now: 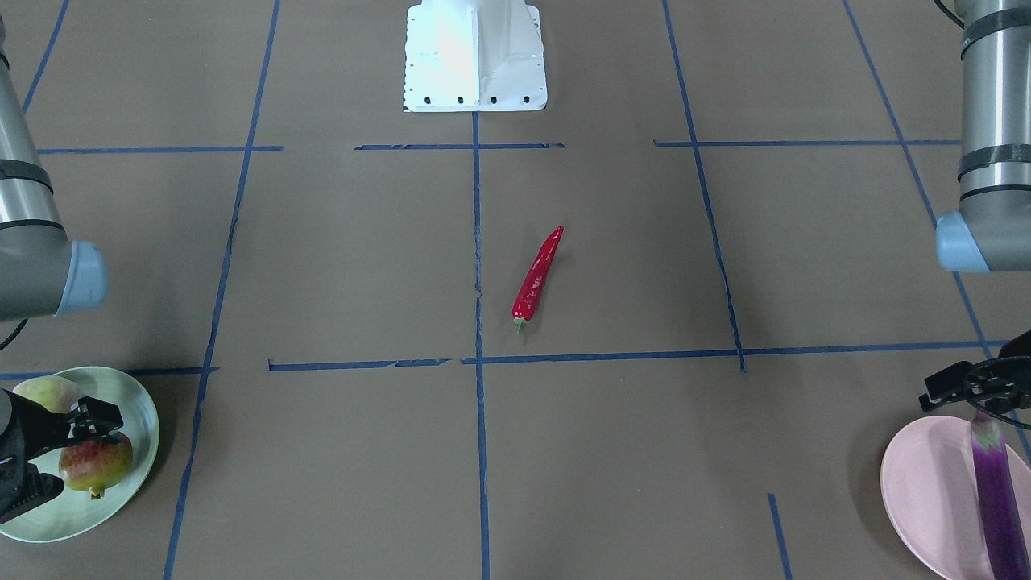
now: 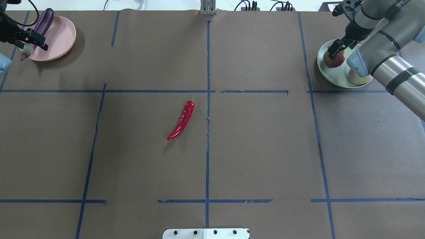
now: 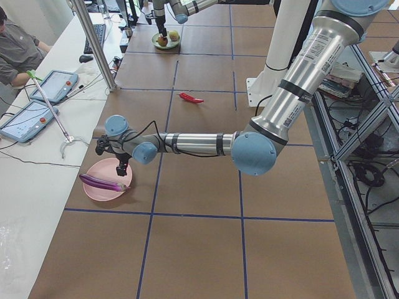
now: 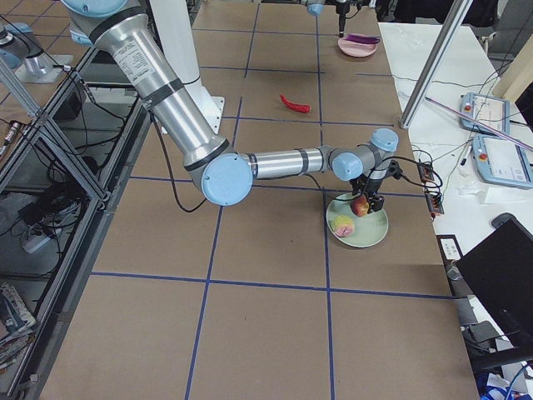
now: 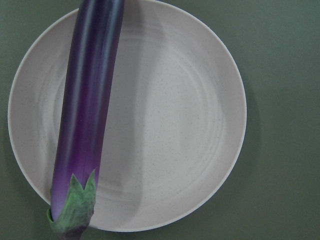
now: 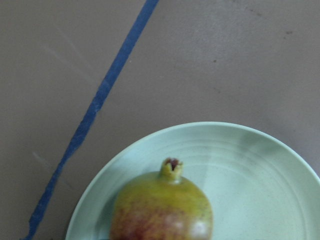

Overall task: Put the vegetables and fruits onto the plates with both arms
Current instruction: 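Carry the pomegranate with the right gripper onto the pale green plate and release, then reach the left gripper to the red chili pepper and grasp it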

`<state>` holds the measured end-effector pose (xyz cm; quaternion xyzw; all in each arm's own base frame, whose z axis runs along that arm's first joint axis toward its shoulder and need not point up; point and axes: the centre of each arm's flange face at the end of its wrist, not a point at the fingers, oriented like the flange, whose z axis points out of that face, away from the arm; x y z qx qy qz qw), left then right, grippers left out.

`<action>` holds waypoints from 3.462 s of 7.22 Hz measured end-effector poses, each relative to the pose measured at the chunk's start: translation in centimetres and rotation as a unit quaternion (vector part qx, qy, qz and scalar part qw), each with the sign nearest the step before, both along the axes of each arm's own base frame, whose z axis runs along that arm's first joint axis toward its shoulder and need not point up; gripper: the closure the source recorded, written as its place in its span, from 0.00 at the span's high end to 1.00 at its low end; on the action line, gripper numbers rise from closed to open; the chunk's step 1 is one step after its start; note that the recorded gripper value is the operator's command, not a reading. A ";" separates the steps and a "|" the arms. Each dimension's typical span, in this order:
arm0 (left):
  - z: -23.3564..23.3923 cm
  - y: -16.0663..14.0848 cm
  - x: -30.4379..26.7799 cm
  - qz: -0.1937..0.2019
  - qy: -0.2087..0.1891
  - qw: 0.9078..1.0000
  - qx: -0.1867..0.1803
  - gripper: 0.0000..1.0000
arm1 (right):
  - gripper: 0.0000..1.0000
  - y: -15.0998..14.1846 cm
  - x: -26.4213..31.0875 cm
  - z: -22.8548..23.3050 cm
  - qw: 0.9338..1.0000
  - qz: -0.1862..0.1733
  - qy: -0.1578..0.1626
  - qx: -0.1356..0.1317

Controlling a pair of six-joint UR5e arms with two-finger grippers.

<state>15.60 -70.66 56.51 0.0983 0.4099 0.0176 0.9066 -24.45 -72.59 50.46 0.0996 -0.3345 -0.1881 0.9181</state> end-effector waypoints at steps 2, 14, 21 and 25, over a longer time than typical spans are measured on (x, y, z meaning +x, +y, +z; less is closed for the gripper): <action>-1.9 0.0 0.4 -0.005 0.008 1.000 0.007 1.00 | 1.00 -1.1 5.7 -0.8 0.998 0.048 -0.015 -0.043; -32.7 18.2 40.5 -0.001 0.056 0.998 -0.001 0.84 | 1.00 25.5 24.6 10.6 0.981 0.145 -0.027 -0.124; -32.3 21.9 44.3 0.006 0.039 0.999 0.004 0.46 | 1.00 25.4 24.6 10.5 0.982 0.144 -0.025 -0.121; -31.8 20.9 43.2 -0.005 0.036 0.999 -0.006 0.00 | 1.00 25.5 24.6 10.6 0.982 0.142 -0.025 -0.120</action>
